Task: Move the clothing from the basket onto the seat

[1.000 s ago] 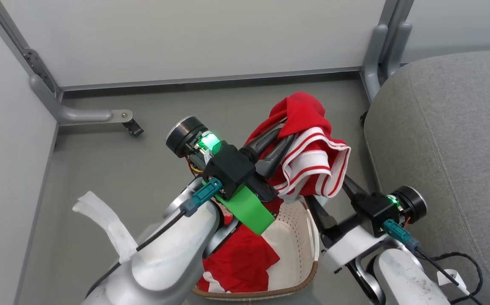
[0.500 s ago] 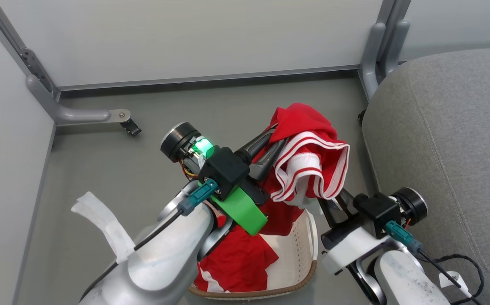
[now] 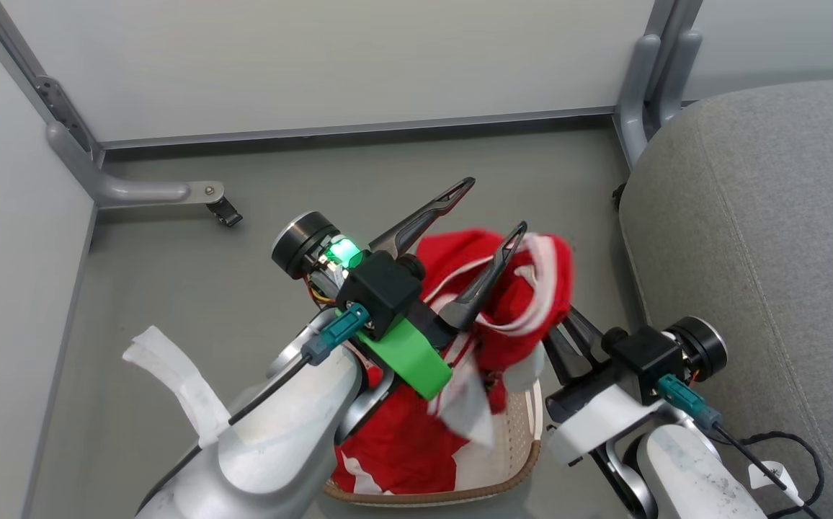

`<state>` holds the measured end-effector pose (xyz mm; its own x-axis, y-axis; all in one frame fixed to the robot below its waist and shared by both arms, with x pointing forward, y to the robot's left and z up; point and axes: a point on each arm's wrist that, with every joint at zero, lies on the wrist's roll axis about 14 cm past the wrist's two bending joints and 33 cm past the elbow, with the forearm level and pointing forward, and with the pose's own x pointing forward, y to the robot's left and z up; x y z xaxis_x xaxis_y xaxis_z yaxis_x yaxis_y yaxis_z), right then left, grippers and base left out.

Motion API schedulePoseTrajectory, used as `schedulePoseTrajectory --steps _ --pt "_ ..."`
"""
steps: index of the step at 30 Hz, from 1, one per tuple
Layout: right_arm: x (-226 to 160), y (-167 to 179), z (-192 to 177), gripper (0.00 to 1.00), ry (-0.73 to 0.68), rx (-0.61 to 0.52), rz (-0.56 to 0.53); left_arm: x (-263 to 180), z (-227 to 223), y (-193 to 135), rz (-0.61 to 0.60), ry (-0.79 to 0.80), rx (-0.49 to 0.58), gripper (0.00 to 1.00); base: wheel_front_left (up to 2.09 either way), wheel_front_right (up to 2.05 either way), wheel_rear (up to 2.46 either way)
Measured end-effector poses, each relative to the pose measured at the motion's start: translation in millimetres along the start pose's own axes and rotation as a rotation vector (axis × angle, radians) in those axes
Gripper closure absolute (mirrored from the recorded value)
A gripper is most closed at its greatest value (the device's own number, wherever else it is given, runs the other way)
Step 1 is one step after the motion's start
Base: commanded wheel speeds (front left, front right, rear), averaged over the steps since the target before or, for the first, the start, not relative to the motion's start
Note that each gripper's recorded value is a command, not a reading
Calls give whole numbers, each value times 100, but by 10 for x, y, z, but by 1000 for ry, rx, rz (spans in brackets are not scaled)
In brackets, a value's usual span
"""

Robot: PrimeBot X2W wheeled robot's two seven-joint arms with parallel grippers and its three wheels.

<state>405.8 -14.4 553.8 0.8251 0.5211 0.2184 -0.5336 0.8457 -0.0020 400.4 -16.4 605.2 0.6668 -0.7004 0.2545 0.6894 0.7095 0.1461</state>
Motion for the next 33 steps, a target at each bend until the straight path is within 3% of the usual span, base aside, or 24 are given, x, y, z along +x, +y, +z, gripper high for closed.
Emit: schedulePoseTrajectory --steps 16,33 --pt "-63 -226 10 100 -3 -7 -67 68 -83 -20 -15 2 -12 0 0 0 0" --pt "-421 -1168 114 100 -19 -84 -346 331 -614 -531 -200 78 -108 0 0 0 0"
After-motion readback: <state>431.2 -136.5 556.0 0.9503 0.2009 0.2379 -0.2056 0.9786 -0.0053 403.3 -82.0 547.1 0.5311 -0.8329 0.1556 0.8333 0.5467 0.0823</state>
